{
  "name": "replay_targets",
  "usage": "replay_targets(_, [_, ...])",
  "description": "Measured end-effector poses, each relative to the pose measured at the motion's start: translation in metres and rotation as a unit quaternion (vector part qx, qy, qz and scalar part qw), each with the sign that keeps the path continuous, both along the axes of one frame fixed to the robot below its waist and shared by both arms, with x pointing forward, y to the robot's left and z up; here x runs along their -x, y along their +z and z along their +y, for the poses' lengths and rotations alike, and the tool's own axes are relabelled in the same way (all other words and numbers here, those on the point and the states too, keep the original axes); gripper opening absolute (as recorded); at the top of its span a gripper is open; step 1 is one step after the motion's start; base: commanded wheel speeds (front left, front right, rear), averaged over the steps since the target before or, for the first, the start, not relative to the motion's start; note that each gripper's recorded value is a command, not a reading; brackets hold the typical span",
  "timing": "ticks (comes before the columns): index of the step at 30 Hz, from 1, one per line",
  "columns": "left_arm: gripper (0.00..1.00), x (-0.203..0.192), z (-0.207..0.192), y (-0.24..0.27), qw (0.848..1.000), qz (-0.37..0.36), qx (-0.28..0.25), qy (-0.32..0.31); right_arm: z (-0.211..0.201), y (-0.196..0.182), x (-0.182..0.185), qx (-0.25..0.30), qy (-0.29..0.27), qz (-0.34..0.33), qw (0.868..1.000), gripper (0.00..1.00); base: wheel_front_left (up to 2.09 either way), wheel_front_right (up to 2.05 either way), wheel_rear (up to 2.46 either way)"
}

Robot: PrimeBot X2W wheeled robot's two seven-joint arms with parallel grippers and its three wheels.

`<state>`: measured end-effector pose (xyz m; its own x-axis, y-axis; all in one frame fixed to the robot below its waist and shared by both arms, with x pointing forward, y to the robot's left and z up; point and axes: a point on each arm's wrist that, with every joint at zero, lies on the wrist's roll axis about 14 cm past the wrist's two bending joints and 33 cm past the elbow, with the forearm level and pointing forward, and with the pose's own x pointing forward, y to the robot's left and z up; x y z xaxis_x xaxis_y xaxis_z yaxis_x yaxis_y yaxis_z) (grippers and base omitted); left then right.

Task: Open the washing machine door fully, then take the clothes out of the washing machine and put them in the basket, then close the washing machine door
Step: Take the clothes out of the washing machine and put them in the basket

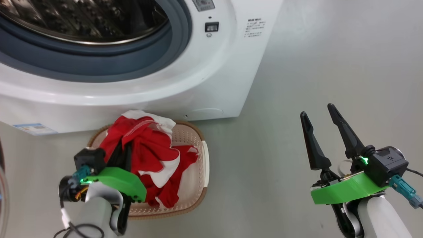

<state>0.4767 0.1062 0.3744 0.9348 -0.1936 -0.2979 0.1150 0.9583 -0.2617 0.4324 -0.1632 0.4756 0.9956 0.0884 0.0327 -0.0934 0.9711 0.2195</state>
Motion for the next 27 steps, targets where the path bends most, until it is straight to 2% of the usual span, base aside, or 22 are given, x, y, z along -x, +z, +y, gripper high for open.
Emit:
replay_targets(8, [0.0, 0.007, -0.009, -0.062, 0.993, 0.114, 0.009, -0.002, -0.004, -0.017, -0.008, 0.003, -0.005, 0.019, 1.0, 1.0, 0.0, 0.0, 0.0])
replay_targets(16, [0.0, 0.012, -0.018, -0.095, 0.984, 0.177, 0.014, -0.016, -0.005, -0.033, -0.015, 0.004, -0.005, 0.036, 0.999, 1.0, 0.0, 0.0, 0.0])
replay_targets(23, [0.0, 0.033, -0.021, -0.125, 0.966, 0.257, 0.005, -0.033, -0.005, -0.04, -0.022, 0.006, -0.004, 0.04, 0.999, 1.0, 0.0, 0.0, 0.0])
replay_targets(27, [0.0, 0.035, -0.022, -0.134, 0.96, 0.277, 0.006, -0.028, -0.005, -0.044, -0.024, 0.007, -0.004, 0.045, 0.999, 1.0, 0.0, 0.0, 0.0])
